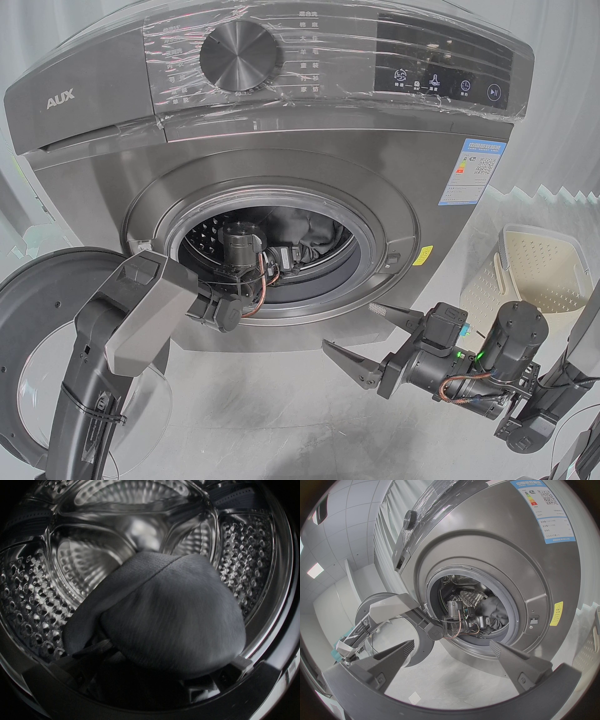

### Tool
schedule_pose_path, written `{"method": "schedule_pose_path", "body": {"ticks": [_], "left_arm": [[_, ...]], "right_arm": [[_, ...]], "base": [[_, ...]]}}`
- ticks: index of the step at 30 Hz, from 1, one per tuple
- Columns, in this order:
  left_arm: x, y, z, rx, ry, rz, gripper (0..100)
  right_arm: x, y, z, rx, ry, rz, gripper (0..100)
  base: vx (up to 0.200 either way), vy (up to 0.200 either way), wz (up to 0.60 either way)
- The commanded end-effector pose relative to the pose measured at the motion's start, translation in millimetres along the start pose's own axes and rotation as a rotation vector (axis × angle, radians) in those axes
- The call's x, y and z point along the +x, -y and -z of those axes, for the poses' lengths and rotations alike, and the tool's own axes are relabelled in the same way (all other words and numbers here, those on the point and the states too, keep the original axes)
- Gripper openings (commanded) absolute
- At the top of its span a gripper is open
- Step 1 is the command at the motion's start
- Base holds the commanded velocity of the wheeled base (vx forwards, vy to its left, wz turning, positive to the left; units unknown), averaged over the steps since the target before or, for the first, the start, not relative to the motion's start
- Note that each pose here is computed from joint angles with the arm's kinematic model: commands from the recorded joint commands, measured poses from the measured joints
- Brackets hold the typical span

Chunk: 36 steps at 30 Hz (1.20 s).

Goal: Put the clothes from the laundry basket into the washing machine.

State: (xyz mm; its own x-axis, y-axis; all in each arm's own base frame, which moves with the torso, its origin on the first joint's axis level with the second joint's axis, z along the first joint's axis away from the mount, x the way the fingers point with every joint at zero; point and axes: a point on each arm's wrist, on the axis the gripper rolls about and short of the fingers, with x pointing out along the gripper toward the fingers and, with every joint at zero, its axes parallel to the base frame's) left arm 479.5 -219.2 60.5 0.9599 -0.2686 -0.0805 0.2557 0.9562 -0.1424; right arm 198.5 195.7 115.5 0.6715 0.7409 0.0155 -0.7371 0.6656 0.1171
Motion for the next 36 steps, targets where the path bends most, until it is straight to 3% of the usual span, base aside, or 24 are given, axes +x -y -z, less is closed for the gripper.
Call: {"method": "schedule_pose_path", "body": {"ticks": [1, 7, 8, 15, 17, 20, 23, 25, 28, 31, 36], "left_arm": [[-11, 3.7, -12.7, 0.006, -0.015, 0.013, 100], [-1, 0.8, 5.7, 0.013, -0.026, 0.010, 100], [0, -0.1, 7.5, 0.015, -0.027, 0.008, 0], [1, 3.0, 11.4, 0.008, -0.030, 0.026, 0], [2, 8.8, 13.7, 0.000, -0.027, 0.040, 0], [9, 16.6, 19.8, -0.026, -0.012, 0.058, 0], [20, 19.7, 13.5, -0.060, 0.061, 0.056, 0], [31, 15.0, 12.5, -0.070, 0.114, 0.025, 0], [33, 1.5, 12.4, -0.074, 0.131, -0.029, 0], [33, -5.4, 5.3, -0.082, 0.185, -0.038, 0], [34, -11.1, 1.3, -0.089, 0.204, -0.053, 0]], "right_arm": [[0, -1.2, 0, 0.000, -0.001, -0.005, 100], [0, -1.2, 0, 0.000, -0.001, -0.005, 100], [0, -1.2, 0, 0.001, -0.001, -0.005, 100], [1, -1.2, 0, 0.000, 0.002, -0.005, 100], [1, -1.2, 0, 0.000, 0.002, -0.005, 100], [1, -1.2, 0, 0.001, 0.002, -0.005, 100], [1, -1.2, 0, 0.000, 0.004, -0.005, 100], [1, -1.2, 0, 0.000, 0.002, -0.005, 100], [1, -1.2, 0, 0.001, 0.004, -0.005, 100], [1, -1.2, 0, 0.001, 0.004, -0.005, 100], [2, -0.8, 2, 0.002, -0.003, -0.001, 100]], "base": [[0.000, 0.000, 0.00], [0.000, 0.000, 0.00], [0.000, 0.000, 0.00], [0.000, 0.000, 0.00], [0.000, 0.000, 0.00], [0.000, 0.000, 0.00], [0.000, 0.000, 0.00], [0.000, 0.000, 0.00], [0.000, 0.000, 0.00], [0.000, 0.000, 0.00], [0.000, 0.000, 0.00]]}}
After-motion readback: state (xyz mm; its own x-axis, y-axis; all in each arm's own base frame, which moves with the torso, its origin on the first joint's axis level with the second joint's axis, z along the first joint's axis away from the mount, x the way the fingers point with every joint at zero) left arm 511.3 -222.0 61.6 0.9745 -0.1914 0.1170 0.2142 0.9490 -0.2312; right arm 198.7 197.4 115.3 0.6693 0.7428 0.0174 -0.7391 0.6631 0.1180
